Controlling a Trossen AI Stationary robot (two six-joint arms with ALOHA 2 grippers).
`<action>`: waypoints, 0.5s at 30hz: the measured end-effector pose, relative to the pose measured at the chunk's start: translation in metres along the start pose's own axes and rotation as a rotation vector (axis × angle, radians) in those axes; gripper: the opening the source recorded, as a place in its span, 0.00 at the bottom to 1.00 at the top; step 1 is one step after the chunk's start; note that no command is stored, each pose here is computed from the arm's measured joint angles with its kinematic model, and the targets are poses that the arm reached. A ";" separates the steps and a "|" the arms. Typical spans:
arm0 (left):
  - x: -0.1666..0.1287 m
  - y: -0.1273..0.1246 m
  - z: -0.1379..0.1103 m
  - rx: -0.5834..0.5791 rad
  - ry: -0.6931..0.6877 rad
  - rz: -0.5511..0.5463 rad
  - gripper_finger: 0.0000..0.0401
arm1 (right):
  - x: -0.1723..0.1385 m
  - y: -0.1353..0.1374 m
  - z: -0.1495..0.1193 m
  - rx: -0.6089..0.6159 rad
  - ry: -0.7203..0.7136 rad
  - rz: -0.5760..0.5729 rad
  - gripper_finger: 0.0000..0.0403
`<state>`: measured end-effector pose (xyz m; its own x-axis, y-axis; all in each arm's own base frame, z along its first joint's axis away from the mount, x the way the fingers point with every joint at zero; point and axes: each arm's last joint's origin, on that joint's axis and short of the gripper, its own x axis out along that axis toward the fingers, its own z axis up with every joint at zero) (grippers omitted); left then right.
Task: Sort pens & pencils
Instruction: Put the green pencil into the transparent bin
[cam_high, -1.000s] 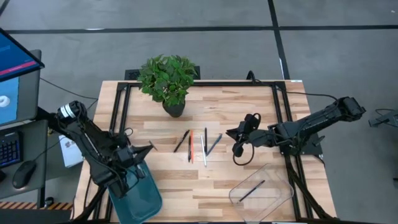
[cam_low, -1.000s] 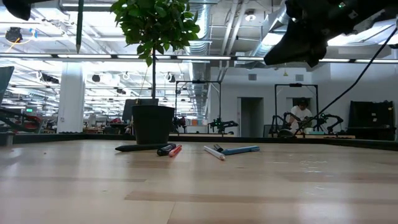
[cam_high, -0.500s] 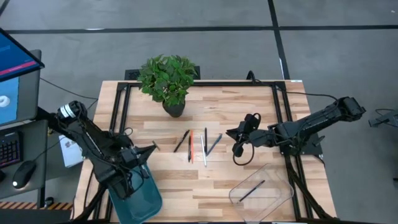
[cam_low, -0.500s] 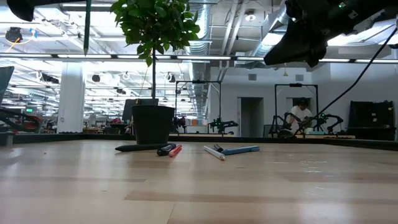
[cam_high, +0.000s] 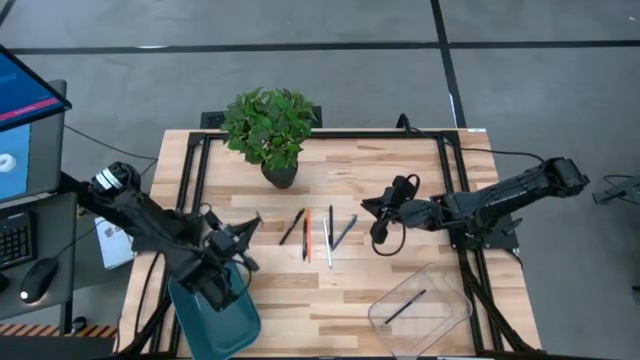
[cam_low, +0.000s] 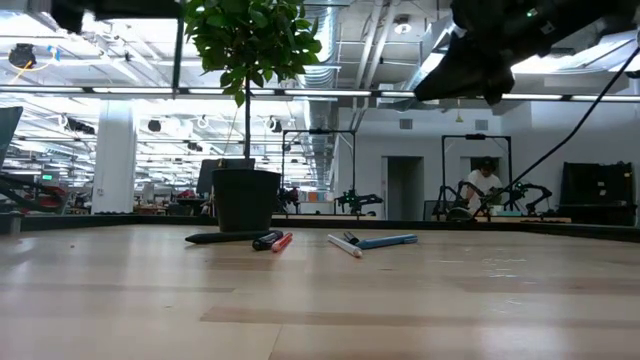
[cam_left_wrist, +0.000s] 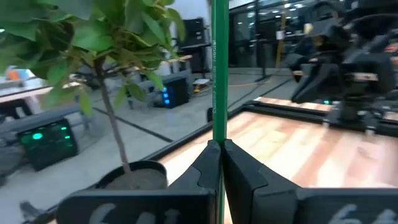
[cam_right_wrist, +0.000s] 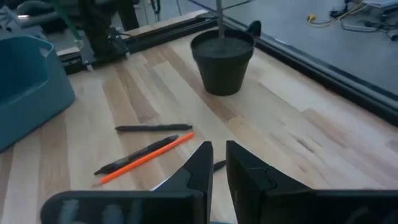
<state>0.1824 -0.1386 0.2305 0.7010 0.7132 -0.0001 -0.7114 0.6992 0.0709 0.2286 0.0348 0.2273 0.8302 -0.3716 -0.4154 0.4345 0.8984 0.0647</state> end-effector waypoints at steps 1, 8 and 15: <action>0.003 -0.001 0.001 0.003 0.001 0.013 0.00 | 0.001 -0.001 0.001 -0.006 -0.003 -0.004 0.17; 0.011 -0.010 0.004 0.013 0.017 0.040 0.00 | 0.003 -0.005 0.002 -0.005 -0.005 -0.021 0.17; 0.011 -0.019 0.006 0.050 0.081 0.008 0.00 | 0.001 -0.002 0.001 -0.025 -0.004 -0.008 0.17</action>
<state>0.2035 -0.1441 0.2347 0.6878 0.7215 -0.0802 -0.7118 0.6919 0.1207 0.2292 0.0322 0.2277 0.8282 -0.3799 -0.4121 0.4324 0.9008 0.0386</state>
